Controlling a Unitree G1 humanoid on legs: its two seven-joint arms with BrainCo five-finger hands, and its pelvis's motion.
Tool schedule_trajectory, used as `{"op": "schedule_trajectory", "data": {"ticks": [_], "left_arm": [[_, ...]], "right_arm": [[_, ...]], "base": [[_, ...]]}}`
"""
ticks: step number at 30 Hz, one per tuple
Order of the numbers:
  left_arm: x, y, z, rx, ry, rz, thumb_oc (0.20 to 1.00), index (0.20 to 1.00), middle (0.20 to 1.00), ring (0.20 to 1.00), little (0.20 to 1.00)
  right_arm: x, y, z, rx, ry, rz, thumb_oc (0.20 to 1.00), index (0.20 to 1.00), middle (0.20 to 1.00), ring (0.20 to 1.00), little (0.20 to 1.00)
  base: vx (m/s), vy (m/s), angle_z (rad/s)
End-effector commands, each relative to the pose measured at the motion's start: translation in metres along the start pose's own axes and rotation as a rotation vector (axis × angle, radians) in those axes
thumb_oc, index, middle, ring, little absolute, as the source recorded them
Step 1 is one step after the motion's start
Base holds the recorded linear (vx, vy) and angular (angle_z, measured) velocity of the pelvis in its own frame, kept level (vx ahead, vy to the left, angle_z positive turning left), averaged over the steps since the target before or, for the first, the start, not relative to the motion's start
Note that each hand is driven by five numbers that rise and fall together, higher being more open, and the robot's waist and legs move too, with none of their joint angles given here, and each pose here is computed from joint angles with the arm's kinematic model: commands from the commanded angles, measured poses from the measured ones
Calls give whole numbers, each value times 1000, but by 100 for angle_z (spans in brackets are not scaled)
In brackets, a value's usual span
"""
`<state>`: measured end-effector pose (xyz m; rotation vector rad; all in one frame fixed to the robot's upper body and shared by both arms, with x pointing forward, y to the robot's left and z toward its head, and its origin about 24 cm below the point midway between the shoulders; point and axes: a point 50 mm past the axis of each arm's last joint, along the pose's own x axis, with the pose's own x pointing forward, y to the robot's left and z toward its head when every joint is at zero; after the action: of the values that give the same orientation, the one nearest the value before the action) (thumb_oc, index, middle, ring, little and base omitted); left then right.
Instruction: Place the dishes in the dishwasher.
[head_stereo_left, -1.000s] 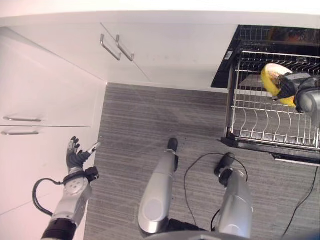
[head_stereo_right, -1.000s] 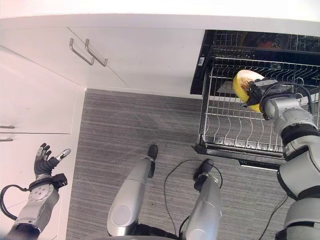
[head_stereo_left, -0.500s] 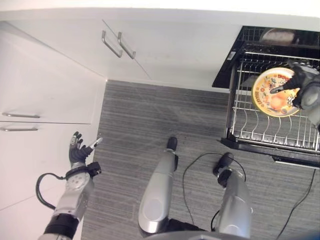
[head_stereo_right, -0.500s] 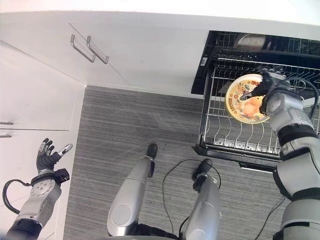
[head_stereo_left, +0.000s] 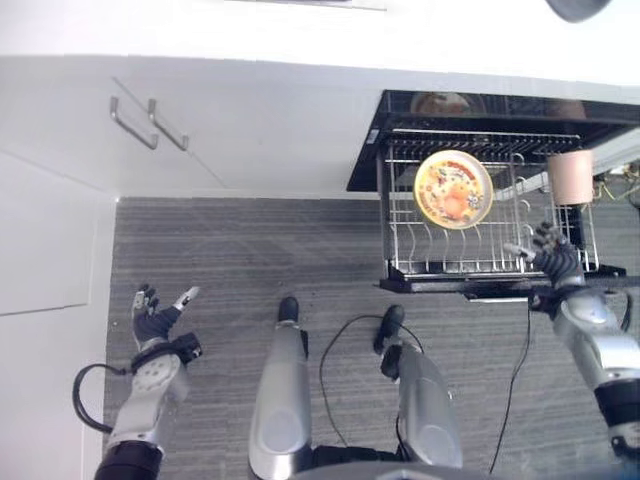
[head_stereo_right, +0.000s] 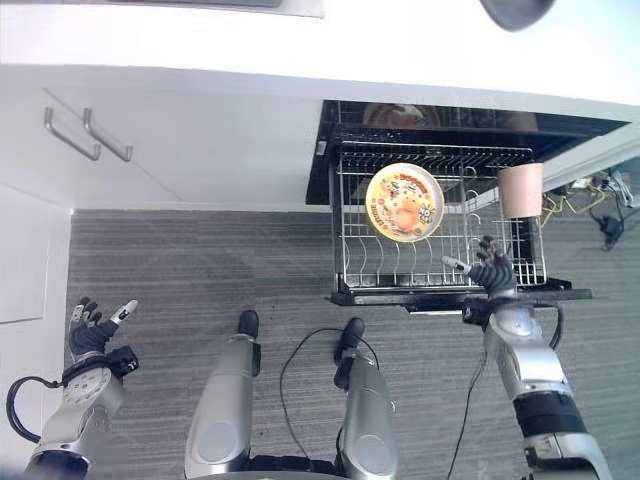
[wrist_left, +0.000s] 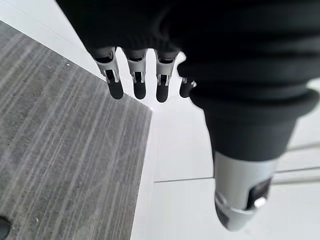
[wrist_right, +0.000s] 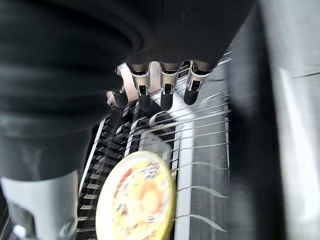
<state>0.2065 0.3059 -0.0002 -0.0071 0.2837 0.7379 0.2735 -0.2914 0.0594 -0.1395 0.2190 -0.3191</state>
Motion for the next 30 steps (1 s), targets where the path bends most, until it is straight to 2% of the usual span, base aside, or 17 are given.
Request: {"op": "schedule_trajectory", "data": {"ticks": [1, 6, 10, 14, 15, 16, 21, 22, 30], "left_arm": [[-2, 23, -2, 61, -34, 88, 1000, 1000, 1000, 1000, 1000], [-3, 36, -21, 97, 20, 158, 1000, 1000, 1000, 1000, 1000], [-8, 46, -37, 128, 50, 184, 1000, 1000, 1000, 1000, 1000], [-11, 55, -47, 147, 74, 202, 1000, 1000, 1000, 1000, 1000], [-11, 55, -50, 151, 81, 206, 1000, 1000, 1000, 1000, 1000], [-12, 55, -51, 151, 83, 205, 1000, 1000, 1000, 1000, 1000], [-12, 44, -59, 141, 105, 196, 1000, 1000, 1000, 1000, 1000], [-11, 36, -61, 131, 108, 169, 1000, 1000, 1000, 1000, 1000], [-10, 16, -65, 98, 124, 128, 1000, 1000, 1000, 1000, 1000]], "right_arm": [[9, -17, 56, -13, -220, -71, 1000, 1000, 1000, 1000, 1000], [-9, -41, 48, 4, -246, -193, 1000, 1000, 1000, 1000, 1000], [-28, -74, 16, 56, -201, -430, 1000, 1000, 1000, 1000, 1000], [-43, -93, -18, 102, -104, -587, 1000, 1000, 1000, 1000, 1000], [-47, -94, -33, 109, -49, -618, 699, 699, 699, 699, 699], [-49, -93, -41, 108, -37, -641, 200, 200, 200, 200, 200], [-46, -69, -90, 254, 136, -623, 200, 200, 200, 200, 200], [-38, -64, -99, 344, 186, -594, 200, 200, 200, 200, 200], [-2, -50, -97, 715, 263, -397, 200, 200, 200, 200, 200]], "base": [[8, 11, -27], [6, 19, -16], [21, -8, -23], [25, -15, -12], [17, 4, -12], [8, 1, -8], [-9, 7, -2], [-69, 29, 6], [-71, 38, 7]]}}
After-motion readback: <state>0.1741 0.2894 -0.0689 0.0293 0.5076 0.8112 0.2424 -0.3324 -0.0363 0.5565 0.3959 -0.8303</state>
